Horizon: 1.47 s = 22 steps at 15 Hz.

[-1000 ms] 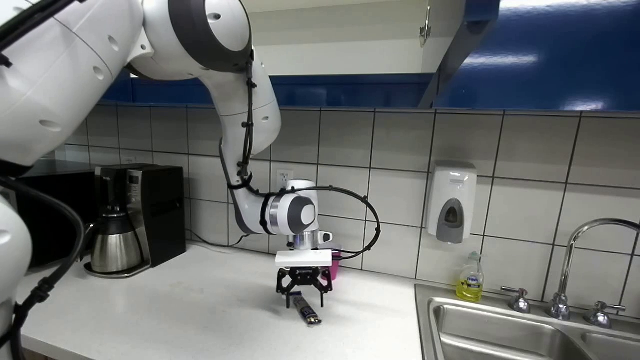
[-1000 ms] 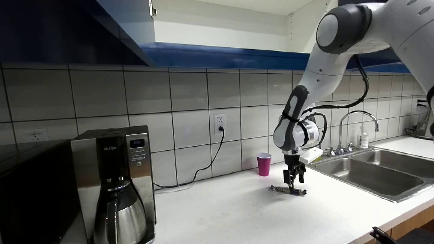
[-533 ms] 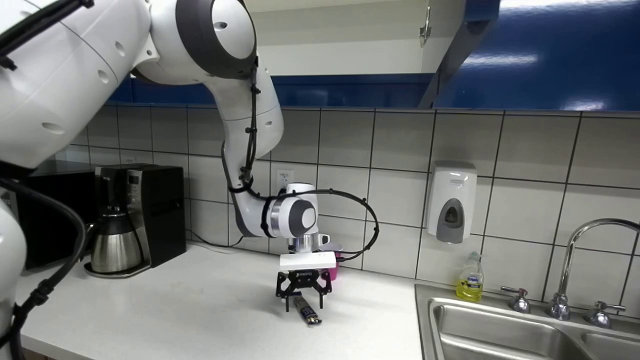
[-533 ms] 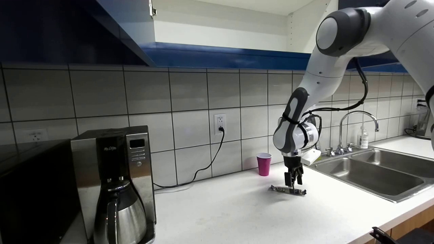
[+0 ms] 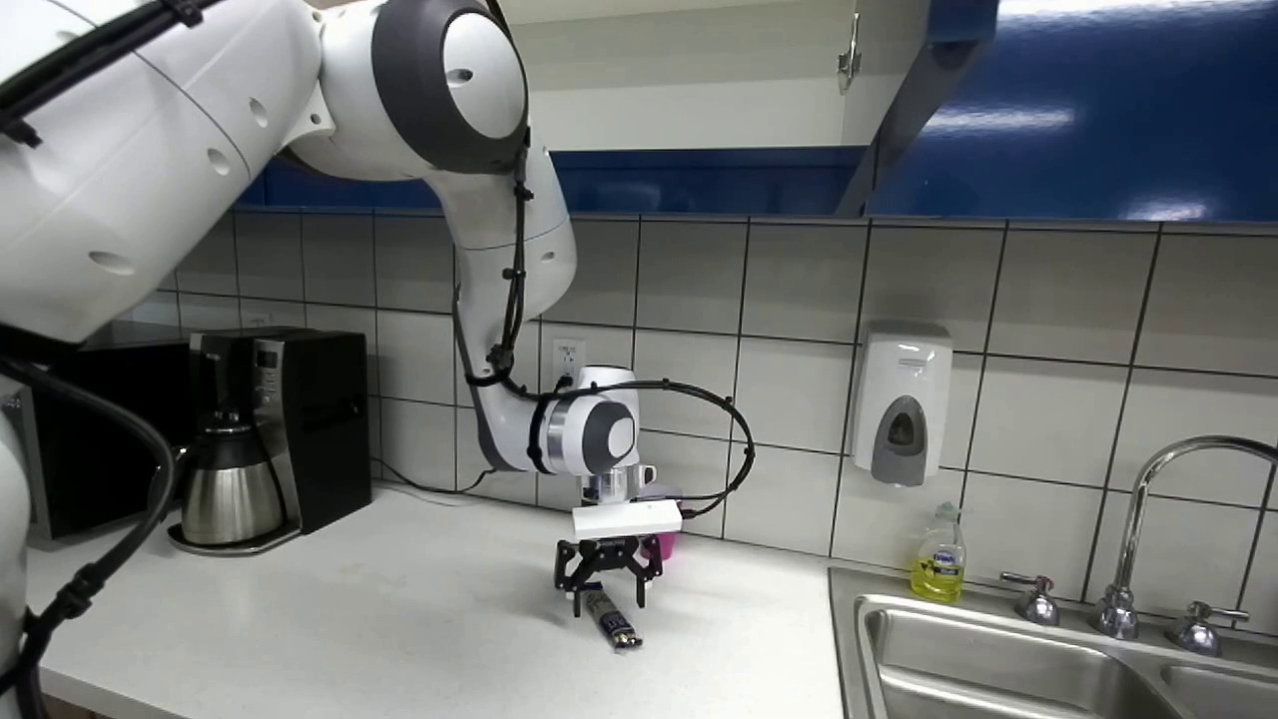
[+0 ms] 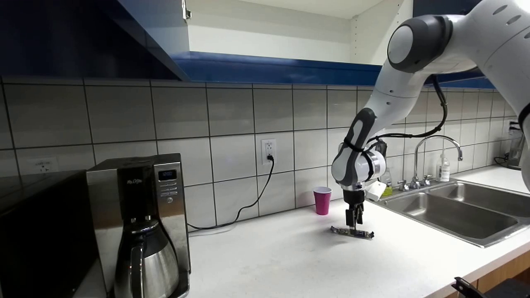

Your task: Put the chocolate bar inside the cabinet

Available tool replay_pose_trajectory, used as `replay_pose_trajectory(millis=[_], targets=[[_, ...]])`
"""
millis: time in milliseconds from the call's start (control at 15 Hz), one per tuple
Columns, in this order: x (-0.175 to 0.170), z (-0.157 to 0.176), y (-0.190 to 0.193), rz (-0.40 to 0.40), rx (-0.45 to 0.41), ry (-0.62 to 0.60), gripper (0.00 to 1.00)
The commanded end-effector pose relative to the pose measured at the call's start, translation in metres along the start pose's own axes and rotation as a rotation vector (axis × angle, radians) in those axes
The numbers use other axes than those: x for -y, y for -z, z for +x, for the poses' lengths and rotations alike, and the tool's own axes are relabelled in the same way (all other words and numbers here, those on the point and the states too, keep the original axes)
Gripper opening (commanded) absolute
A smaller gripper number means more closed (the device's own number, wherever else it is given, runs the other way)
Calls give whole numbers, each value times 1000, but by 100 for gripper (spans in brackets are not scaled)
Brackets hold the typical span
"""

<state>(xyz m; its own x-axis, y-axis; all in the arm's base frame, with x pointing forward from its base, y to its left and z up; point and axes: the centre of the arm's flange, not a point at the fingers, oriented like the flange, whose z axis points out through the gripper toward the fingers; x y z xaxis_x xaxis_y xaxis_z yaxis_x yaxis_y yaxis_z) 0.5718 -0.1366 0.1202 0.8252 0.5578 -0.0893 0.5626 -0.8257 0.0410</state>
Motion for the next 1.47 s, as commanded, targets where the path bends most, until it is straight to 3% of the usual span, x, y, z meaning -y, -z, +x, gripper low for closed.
replay_pose_trajectory(millis=[0, 800, 933, 1400], targets=[[-11, 8, -1, 18, -12, 82, 100], [-14, 17, -12, 30, 3, 141, 100], [-16, 17, -13, 31, 2, 139, 74], [-17, 19, -14, 44, 7, 136, 18]])
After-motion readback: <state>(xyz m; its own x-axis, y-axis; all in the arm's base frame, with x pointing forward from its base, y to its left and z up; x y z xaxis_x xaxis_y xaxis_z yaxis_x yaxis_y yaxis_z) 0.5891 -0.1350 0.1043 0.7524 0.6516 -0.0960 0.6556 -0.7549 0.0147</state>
